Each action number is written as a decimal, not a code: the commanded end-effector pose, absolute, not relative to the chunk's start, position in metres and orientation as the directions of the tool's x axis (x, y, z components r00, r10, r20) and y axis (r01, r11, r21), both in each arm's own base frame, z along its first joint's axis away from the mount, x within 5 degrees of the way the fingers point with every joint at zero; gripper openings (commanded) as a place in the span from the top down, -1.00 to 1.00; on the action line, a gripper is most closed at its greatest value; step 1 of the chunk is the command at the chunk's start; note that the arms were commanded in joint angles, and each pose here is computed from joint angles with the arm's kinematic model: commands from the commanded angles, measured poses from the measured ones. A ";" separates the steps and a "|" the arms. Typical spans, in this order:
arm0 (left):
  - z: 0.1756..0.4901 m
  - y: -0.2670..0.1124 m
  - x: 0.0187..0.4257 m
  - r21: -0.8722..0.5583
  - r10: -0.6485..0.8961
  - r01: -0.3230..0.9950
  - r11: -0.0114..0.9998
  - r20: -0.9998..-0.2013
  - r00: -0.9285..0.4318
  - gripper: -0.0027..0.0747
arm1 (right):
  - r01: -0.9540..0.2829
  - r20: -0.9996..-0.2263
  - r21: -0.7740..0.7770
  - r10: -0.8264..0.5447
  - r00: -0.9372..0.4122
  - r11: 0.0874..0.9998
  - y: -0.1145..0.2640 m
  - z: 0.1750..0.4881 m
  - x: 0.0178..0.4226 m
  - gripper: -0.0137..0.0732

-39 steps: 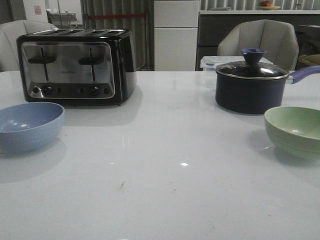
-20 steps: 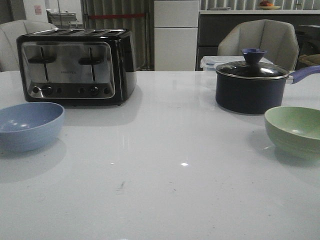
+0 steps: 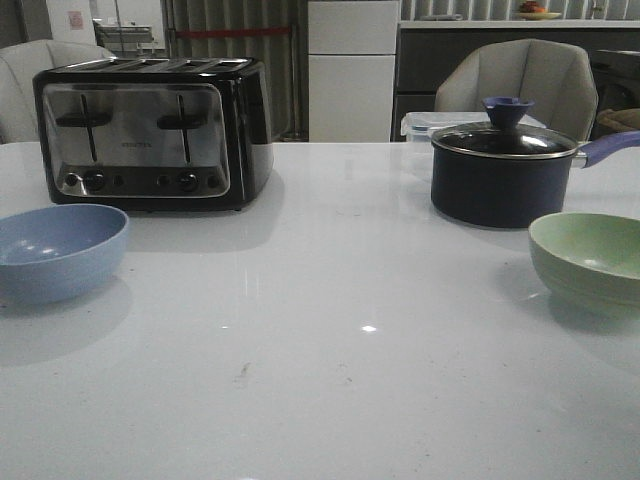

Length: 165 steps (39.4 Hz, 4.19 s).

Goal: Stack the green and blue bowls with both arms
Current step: 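Move the right gripper down over the pale green bowl, then grip the green bowl rim with the right gripper and slide it toward the table center, then open the right gripper and lift it away from the green bowl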

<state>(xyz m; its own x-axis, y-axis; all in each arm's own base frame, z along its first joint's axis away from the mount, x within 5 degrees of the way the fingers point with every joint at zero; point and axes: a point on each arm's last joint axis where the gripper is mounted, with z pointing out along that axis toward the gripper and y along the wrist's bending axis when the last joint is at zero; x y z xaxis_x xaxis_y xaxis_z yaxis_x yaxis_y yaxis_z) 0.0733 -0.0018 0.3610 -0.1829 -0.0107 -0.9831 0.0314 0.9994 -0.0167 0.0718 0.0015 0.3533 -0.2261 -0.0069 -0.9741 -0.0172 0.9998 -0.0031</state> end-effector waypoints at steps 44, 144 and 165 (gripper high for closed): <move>0.326 -0.019 0.147 0.000 0.055 0.102 0.995 -0.840 -0.540 -0.51 | 0.145 -0.597 0.072 0.160 -0.786 0.987 -0.023 0.292 0.220 -0.59; 0.324 -0.034 0.143 0.024 0.140 0.212 0.977 -0.821 -0.553 -0.43 | -0.483 -0.418 0.106 -0.402 -0.815 0.869 0.188 0.237 0.369 0.45; 0.324 -0.034 0.143 0.024 0.139 0.212 0.977 -0.825 -0.548 -0.43 | -0.493 -0.476 0.077 -0.403 -0.782 0.867 0.185 0.254 0.367 -0.22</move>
<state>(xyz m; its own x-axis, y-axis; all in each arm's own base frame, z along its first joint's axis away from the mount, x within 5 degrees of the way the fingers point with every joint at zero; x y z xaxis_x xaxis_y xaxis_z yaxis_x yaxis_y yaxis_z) 0.1393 -0.0314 0.3087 -0.6266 0.1528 -0.7643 0.2022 0.9789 0.0299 0.3698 0.1875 0.2064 -0.8368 -0.4235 -0.3471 -0.4794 0.8729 0.0906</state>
